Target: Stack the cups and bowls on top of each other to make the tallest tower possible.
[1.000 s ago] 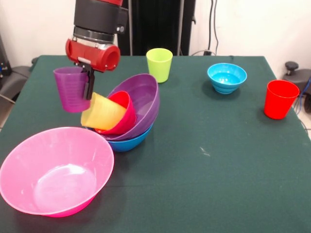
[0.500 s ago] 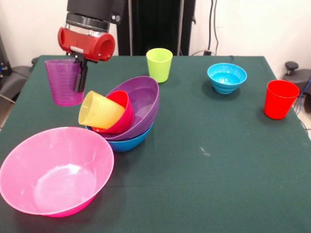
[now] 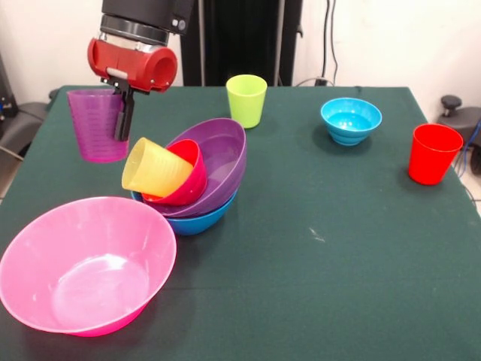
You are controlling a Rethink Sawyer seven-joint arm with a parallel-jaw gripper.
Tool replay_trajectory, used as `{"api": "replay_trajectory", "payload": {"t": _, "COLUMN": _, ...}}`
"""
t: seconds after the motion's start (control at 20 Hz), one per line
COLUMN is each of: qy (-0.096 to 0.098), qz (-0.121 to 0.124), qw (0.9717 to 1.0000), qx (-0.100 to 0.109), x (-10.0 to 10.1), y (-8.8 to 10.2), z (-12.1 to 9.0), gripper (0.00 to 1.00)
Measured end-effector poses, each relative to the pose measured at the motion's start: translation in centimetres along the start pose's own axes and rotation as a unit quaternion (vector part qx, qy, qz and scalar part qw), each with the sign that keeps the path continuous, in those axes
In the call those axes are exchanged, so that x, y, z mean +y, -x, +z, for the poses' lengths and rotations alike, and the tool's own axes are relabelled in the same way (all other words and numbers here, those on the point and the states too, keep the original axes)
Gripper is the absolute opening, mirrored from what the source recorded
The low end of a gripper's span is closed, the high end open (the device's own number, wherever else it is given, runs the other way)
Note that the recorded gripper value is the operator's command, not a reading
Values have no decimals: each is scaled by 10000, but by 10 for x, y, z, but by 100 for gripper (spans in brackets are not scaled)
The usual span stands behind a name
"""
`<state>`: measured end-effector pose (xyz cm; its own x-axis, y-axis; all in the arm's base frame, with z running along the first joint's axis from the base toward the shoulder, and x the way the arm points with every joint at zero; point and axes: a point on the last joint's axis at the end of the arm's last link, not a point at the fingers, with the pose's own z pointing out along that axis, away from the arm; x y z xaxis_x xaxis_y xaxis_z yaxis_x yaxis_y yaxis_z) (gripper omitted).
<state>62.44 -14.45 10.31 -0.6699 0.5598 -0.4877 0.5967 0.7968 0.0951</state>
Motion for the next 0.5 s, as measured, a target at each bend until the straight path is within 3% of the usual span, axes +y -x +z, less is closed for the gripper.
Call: {"api": "replay_trajectory", "payload": {"t": 0.5, "qy": 84, "qz": 54, "qw": 9999, "qx": 62, "x": 2, "y": -2, "z": 3, "gripper": 0}}
